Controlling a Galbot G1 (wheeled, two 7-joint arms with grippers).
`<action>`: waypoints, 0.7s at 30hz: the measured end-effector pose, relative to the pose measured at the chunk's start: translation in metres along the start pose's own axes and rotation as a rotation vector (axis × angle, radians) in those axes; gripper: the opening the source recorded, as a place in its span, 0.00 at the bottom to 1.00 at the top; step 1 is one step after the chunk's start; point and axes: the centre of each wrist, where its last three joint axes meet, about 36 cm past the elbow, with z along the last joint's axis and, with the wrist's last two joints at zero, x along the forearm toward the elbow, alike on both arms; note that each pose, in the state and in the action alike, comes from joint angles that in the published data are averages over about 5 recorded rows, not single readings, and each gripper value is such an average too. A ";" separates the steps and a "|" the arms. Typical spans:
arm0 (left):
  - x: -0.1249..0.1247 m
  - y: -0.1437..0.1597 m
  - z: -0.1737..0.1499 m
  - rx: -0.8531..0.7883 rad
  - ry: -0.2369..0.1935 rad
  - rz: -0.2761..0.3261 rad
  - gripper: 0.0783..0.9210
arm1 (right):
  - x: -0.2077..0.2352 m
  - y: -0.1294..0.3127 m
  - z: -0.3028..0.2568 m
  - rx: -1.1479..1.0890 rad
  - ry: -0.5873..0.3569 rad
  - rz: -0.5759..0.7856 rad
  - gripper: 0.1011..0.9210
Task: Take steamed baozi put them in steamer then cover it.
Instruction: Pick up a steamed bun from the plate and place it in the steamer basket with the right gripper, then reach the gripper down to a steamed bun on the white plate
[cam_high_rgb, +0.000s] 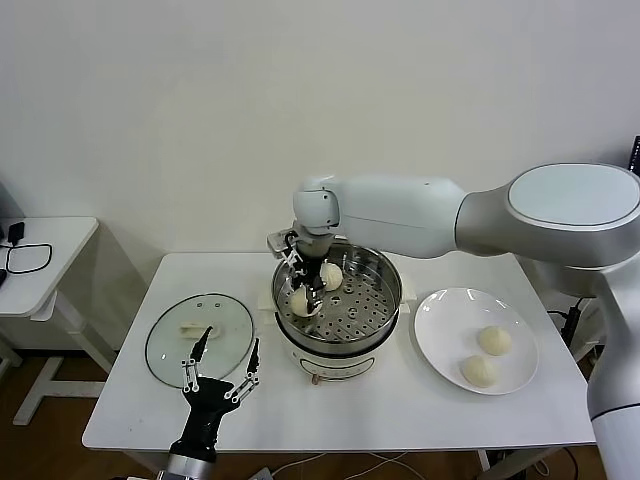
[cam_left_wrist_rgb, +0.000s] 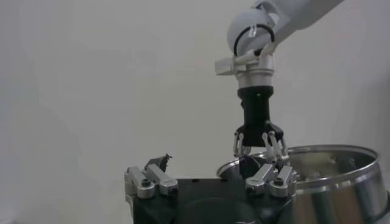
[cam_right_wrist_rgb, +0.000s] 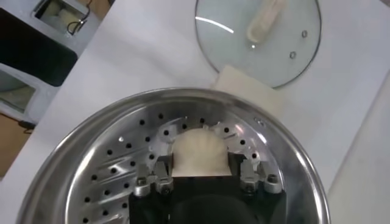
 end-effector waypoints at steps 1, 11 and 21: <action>0.000 0.000 0.000 0.000 -0.001 -0.001 0.88 | -0.001 0.000 -0.001 0.001 0.000 0.000 0.71; -0.001 0.002 -0.001 -0.002 -0.005 -0.008 0.88 | 0.001 0.003 0.002 0.004 0.003 0.003 0.88; -0.001 0.000 -0.004 -0.002 -0.007 -0.006 0.88 | 0.063 0.026 0.051 0.011 -0.004 0.035 0.88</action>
